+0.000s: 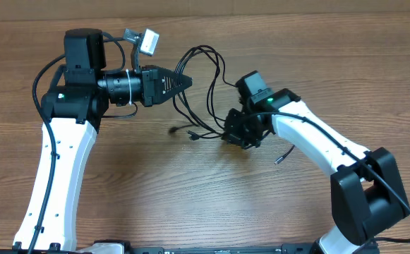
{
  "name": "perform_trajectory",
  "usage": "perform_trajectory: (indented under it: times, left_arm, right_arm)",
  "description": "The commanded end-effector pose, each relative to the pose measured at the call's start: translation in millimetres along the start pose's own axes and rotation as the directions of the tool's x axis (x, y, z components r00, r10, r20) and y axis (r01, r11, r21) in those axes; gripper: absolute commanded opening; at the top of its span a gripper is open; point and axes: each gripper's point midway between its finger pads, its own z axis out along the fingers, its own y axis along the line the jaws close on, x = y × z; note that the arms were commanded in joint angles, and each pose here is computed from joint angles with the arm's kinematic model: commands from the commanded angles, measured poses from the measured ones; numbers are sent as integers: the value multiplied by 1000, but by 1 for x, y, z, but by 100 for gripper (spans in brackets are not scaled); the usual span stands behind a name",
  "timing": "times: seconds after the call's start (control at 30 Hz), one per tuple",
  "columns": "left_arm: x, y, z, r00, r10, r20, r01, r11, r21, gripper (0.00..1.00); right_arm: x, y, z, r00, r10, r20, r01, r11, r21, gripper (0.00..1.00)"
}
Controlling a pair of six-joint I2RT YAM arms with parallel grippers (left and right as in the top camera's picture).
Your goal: Untangle cables
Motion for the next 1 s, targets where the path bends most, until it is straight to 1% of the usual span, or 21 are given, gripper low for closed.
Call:
perform_trajectory:
  times: [0.0, 0.1, 0.17, 0.33, 0.4, 0.53, 0.57, 0.67, 0.73, 0.8, 0.83, 0.9, 0.97]
  left_arm:
    - [2, -33, -4, 999, 17, -29, -12, 986, 164, 4]
    - [4, -39, -6, 999, 17, -39, -9, 980, 199, 4]
    - [4, -40, -6, 999, 14, -41, -6, 979, 202, 4]
    - [5, -38, -5, 999, 29, -38, -21, 980, 196, 4]
    - [7, -32, -3, 999, 31, -37, -25, 987, 161, 4]
    - [17, -9, 8, 998, 24, -60, -24, 1000, 12, 4]
    - [20, -3, 11, 997, 31, -69, -33, 999, -25, 4]
    - [24, 21, 18, 995, 45, -88, -61, 980, -188, 4]
    - [22, 45, 16, 995, 53, -87, -79, 939, -336, 4]
    - [19, 64, 9, 995, 59, -79, -89, 886, -456, 4]
    - [16, 72, 5, 995, 71, -72, -97, 860, -502, 4]
    - [4, 86, -3, 993, 108, -50, -117, 802, -585, 4]
    - [-13, 98, -13, 986, 167, -19, -137, 733, -666, 4]
  right_arm:
    - [-8, 6, 3, 998, 31, 60, -32, 999, 9, 14]
    - [-20, 4, 2, 990, 63, 129, -68, 997, 29, 14]
    - [-30, 3, 0, 981, 58, 184, -66, 997, 38, 14]
    - [-61, 1, -9, 942, 46, 332, -68, 996, 56, 17]
    - [-76, -1, -15, 918, 50, 394, -78, 995, 56, 17]
    - [-110, -7, -32, 856, 78, 511, -111, 993, 34, 18]
    - [-117, -9, -37, 842, 87, 532, -119, 993, 26, 19]
    - [-134, -19, -48, 815, 122, 567, -153, 988, 7, 28]
    - [-139, -34, -52, 813, 148, 563, -190, 982, 17, 30]
    - [-134, -51, -51, 834, 179, 522, -234, 971, 42, 31]
    - [-129, -60, -49, 847, 195, 494, -255, 965, 57, 34]
    - [-118, -79, -48, 867, 219, 447, -297, 949, 110, 35]
    - [-107, -96, -49, 877, 242, 416, -333, 929, 161, 41]
